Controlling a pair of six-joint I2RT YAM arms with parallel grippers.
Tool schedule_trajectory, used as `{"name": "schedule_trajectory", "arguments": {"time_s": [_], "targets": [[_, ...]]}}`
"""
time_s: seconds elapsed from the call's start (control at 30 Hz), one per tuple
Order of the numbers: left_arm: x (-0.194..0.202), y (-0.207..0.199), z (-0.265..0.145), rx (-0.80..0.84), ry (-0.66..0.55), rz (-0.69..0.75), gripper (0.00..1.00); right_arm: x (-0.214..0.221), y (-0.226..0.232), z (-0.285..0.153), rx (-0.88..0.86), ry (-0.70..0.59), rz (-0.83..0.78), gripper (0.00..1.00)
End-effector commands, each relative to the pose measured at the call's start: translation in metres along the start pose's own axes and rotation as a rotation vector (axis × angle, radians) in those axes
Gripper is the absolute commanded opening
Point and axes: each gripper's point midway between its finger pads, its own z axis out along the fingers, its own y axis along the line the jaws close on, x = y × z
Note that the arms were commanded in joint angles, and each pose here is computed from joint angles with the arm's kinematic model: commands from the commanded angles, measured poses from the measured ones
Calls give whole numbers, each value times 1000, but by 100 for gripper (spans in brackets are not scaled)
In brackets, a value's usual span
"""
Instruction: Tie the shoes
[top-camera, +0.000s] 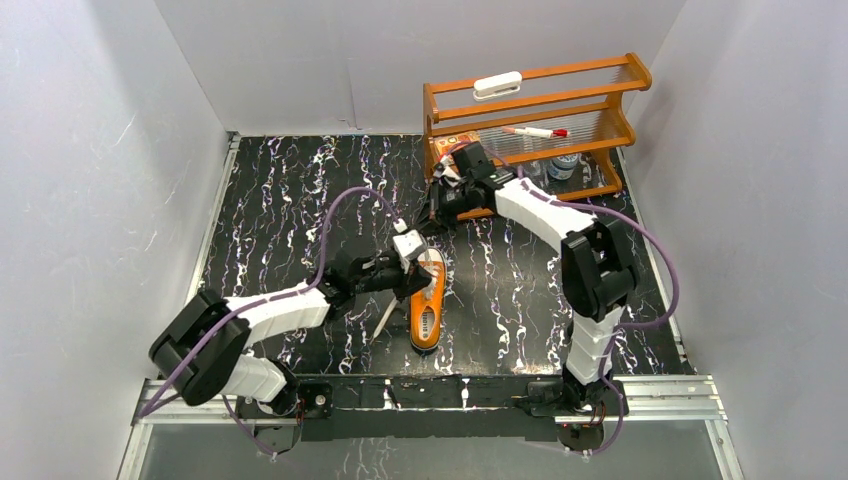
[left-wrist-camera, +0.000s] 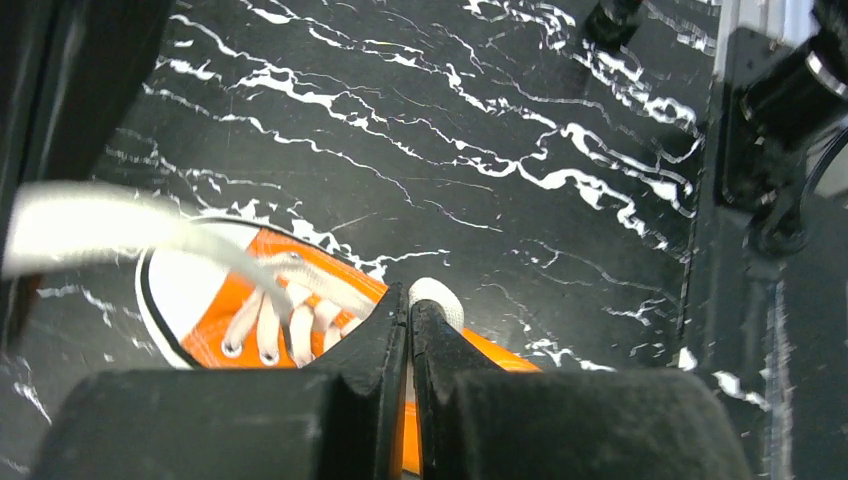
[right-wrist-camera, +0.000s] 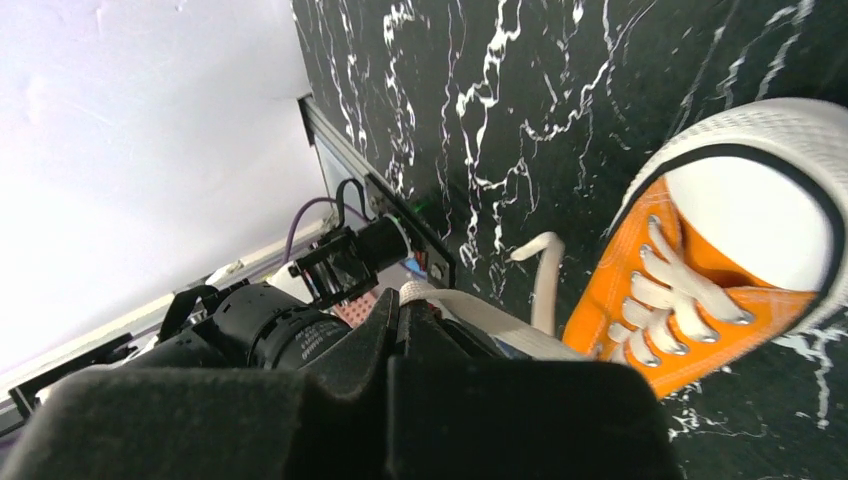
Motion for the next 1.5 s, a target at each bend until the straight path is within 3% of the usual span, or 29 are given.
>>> {"name": "schedule_trajectory", "arguments": {"time_s": [0.0,0.37,0.7,0.93,1.2,1.33,1.47], "targets": [[-5,-11,14,152,8,217,0,23,12,21,-11,131,35,0],[10,-7,17,180,41,353,0,85,-8,58,66,399,45,0],[1,-5,17,150,17,321,0,114,-34,65,178,510,-2,8],[1,2,10,56,-15,216,0,78,-14,63,149,377,-53,10],[9,2,-4,-28,-65,8,0,27,29,37,19,115,-173,7],[11,2,-7,-38,-82,46,0,19,41,36,-24,50,-172,7],[14,5,-10,-46,-76,128,0,25,44,45,-60,53,-71,7]]}}
